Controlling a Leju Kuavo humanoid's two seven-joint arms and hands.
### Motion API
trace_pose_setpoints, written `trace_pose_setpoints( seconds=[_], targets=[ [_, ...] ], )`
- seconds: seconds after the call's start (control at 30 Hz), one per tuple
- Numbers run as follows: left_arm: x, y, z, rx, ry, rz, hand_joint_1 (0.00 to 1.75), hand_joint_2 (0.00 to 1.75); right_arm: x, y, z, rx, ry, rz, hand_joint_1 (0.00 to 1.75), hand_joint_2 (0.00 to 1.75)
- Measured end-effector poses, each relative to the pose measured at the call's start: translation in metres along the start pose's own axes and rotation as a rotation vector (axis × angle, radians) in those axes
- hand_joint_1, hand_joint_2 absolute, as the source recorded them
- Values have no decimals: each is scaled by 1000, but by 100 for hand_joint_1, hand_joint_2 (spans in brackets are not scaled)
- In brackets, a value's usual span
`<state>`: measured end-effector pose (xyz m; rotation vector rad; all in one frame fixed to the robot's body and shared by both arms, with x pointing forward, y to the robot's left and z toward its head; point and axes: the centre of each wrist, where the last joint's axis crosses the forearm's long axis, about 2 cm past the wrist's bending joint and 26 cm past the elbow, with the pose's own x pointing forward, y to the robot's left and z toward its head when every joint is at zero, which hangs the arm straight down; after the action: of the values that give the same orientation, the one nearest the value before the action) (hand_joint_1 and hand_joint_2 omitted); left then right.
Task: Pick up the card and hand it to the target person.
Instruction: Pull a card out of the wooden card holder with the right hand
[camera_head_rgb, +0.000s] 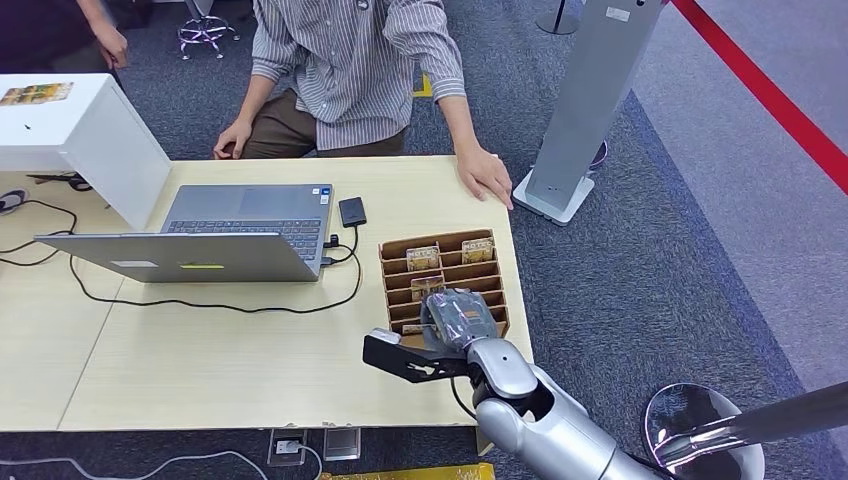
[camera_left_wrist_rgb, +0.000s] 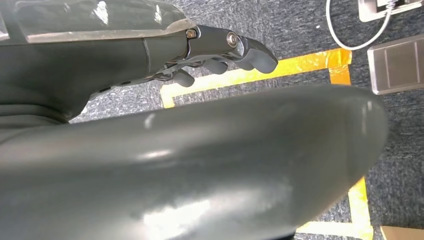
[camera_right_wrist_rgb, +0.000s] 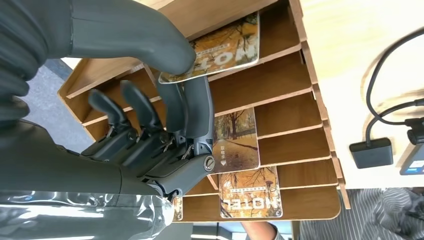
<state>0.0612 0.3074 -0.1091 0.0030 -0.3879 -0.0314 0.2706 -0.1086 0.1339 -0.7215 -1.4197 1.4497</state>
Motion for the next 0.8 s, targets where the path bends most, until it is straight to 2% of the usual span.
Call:
trace_pose_setpoints(
  seconds=[0.53, 0.8],
  targets=[
    [0, 1, 0, 3, -11, 2, 0, 0, -2, -1, -3, -27, 20, -14, 175, 175],
    [-1, 2, 0, 6, -7, 12, 0, 0, -8, -20, -2, -59, 93, -50, 175, 175]
  ],
)
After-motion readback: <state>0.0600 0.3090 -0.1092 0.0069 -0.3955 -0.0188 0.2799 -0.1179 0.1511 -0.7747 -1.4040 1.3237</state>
